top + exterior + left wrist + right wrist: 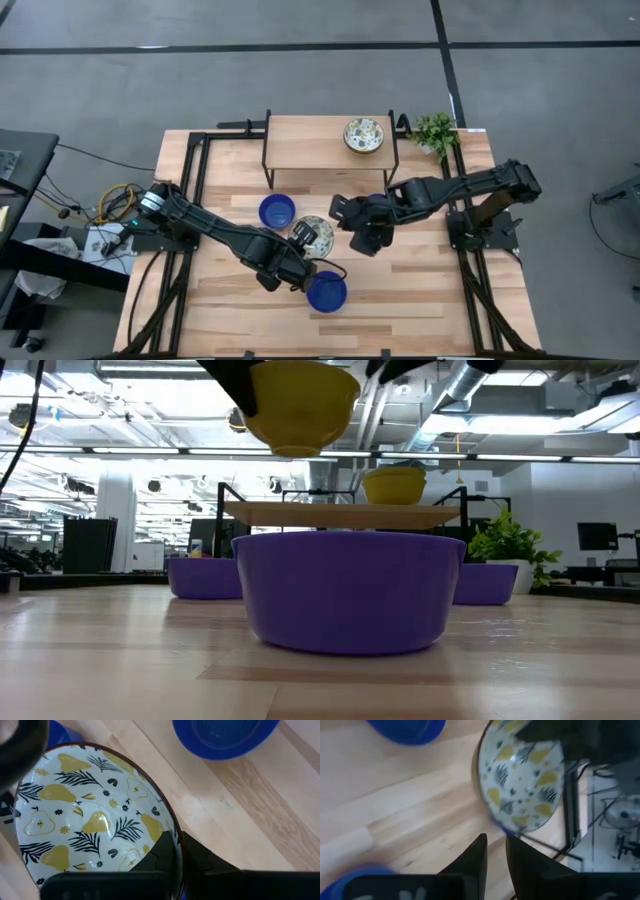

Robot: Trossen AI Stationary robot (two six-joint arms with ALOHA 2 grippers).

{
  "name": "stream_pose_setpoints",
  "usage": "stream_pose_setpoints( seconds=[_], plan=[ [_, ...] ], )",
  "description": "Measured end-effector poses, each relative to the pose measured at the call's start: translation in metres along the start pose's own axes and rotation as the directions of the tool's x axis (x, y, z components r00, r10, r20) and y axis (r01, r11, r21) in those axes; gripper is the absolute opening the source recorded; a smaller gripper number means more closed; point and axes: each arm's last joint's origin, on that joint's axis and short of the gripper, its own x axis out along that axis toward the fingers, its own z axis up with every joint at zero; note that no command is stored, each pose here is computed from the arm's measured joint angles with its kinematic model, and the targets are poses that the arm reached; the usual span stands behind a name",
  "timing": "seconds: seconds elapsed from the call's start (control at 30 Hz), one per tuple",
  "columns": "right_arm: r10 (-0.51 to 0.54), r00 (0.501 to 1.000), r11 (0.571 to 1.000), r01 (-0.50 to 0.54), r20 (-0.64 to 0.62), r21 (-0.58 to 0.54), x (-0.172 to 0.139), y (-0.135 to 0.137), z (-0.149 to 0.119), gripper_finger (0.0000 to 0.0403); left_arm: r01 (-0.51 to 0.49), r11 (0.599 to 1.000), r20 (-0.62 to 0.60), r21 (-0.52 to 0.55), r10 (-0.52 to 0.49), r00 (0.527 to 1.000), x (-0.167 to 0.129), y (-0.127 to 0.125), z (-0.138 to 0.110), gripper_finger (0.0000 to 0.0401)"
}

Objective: Pick & Place Mini bowls
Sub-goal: Stack the white patterned bowl on top of the white bowl on the shelf

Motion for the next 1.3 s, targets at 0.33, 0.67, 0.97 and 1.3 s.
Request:
stream_pose_setpoints(
  seconds=[0.33, 0.67, 0.97, 1.3],
  plan=[
    [0.027, 0.999, 1.000, -0.027, 0.018, -0.004, 0.016, -0.001, 0.004, 0.0063, -0.001, 1.000, 0.004, -0.002, 0.001, 1.000, 0.000, 0.000, 0.000, 0.0010],
    [0.036, 0.999, 0.999, -0.036, 0.007, -0.009, 0.026, -0.001, 0.006, 0.0063, -0.004, 1.000, 0.009, -0.004, 0.004, 1.000, 0.000, 0.000, 0.001, 0.0010],
    [0.051, 0.999, 0.998, -0.051, -0.011, -0.046, 0.033, 0.002, 0.010, 0.0063, -0.005, 1.000, 0.016, -0.007, 0.006, 1.000, 0.000, 0.001, 0.002, 0.0010],
    [0.044, 0.998, 0.997, -0.046, -0.035, -0.061, 0.043, 0.002, 0.016, 0.0063, -0.010, 1.000, 0.025, -0.011, 0.011, 1.000, 0.000, 0.001, 0.003, 0.0010]
  ],
)
